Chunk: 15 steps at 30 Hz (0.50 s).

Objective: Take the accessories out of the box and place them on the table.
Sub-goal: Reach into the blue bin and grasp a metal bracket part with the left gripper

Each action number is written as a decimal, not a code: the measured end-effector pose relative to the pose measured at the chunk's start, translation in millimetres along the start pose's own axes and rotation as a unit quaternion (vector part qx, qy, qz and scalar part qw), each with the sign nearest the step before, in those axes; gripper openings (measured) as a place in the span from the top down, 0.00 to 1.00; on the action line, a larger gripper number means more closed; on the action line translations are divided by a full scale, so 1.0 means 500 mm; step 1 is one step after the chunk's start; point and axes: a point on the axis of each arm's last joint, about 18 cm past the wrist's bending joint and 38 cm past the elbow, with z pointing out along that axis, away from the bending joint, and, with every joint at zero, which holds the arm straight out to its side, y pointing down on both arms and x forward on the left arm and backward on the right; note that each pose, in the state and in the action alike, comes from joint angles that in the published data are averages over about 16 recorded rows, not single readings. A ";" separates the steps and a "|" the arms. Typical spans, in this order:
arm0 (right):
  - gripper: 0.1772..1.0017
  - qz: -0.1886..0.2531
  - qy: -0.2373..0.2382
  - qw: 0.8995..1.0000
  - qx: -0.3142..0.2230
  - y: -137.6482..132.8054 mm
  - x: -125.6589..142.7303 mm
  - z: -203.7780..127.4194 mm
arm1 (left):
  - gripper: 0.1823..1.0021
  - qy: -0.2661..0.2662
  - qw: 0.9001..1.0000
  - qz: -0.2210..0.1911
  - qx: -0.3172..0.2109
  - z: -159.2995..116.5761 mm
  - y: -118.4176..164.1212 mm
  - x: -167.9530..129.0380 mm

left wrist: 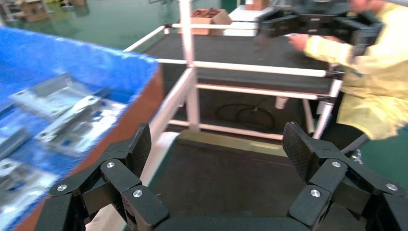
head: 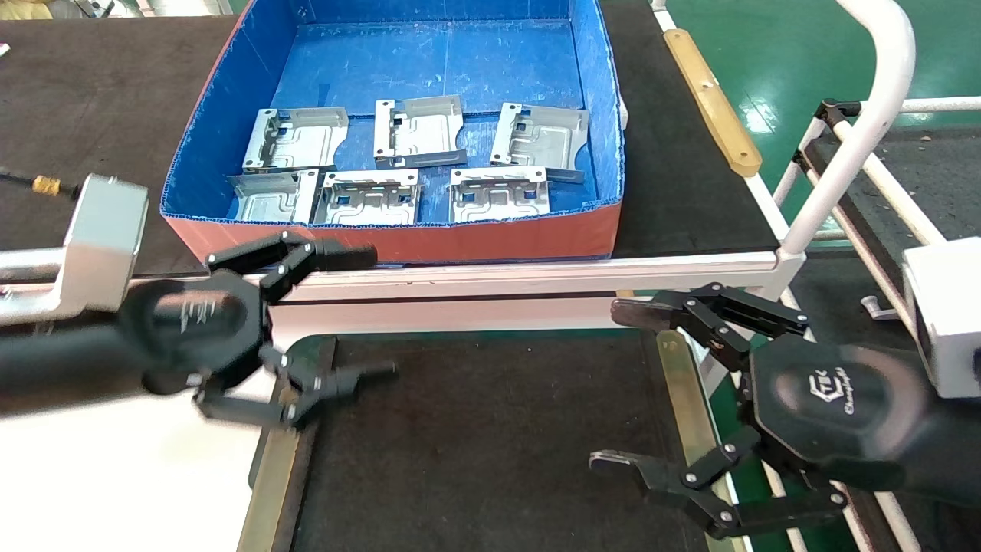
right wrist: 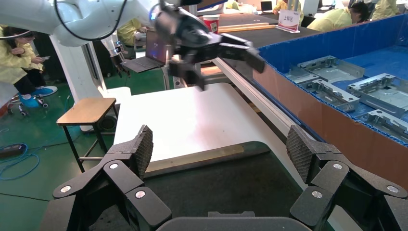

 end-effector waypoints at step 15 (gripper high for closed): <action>0.00 0.000 0.000 1.000 0.000 0.000 0.000 0.000 | 0.00 -0.074 0.997 0.027 -0.006 0.043 -0.037 -0.153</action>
